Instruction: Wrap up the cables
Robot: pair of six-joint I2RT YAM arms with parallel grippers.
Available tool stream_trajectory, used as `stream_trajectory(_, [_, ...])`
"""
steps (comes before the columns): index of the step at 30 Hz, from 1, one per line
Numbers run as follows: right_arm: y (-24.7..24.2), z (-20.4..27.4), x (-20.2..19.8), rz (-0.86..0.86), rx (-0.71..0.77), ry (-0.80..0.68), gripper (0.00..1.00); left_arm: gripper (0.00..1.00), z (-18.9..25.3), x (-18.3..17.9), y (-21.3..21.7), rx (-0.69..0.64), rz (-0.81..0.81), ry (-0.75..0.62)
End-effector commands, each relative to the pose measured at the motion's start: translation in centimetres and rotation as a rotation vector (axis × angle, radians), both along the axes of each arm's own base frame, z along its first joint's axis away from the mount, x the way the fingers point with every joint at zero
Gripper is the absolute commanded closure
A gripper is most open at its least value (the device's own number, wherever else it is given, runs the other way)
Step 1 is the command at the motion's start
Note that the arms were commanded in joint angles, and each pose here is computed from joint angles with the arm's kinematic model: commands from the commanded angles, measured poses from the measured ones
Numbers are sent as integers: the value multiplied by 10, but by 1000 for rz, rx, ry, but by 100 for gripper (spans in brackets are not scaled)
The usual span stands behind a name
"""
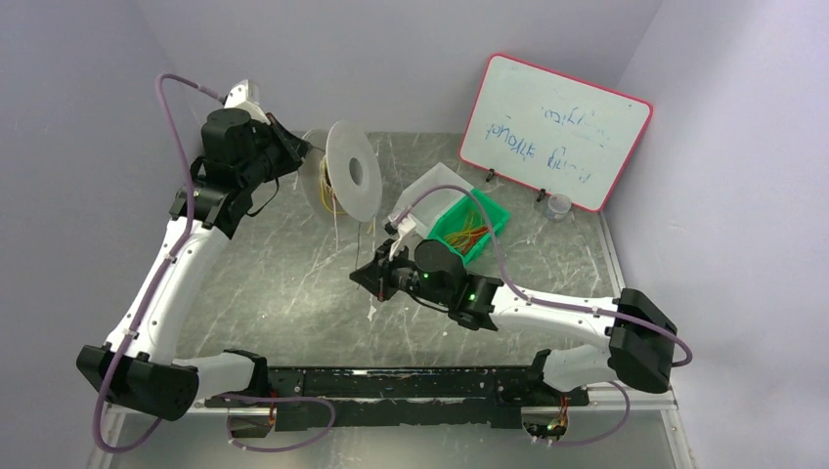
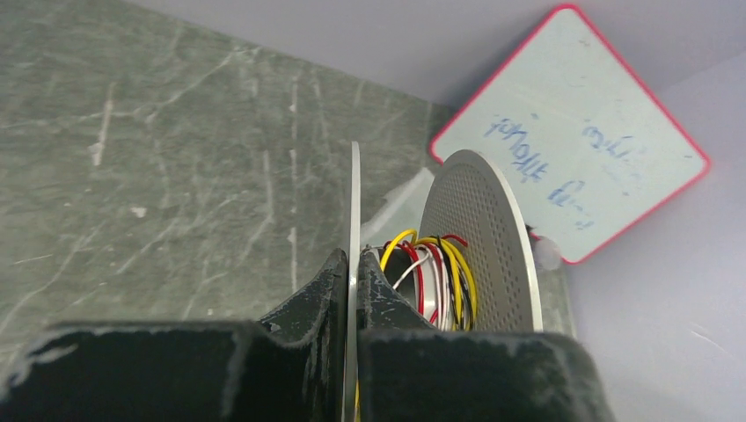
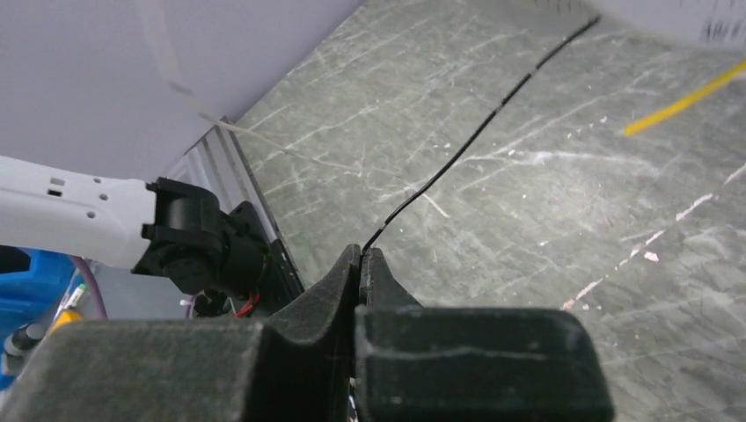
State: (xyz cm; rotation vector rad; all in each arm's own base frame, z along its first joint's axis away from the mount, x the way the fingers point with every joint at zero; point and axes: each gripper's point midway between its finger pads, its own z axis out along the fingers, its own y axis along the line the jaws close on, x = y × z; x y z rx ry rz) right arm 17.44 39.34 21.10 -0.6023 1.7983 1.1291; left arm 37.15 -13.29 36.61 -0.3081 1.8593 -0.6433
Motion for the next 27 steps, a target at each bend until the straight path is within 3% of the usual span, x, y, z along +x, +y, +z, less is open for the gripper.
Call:
stream_trajectory(1, [6,19,-10,10,-68,-60,100,93,23,15,23,26,124,-125])
stream_trajectory(16, [42,72,-33,179,-157,-128,100,93,-13,19,23,200,191,-90])
stream_trajectory(27, [43,90,8,18,-223,-196,100,93,-30,-11,2,276,153,-124])
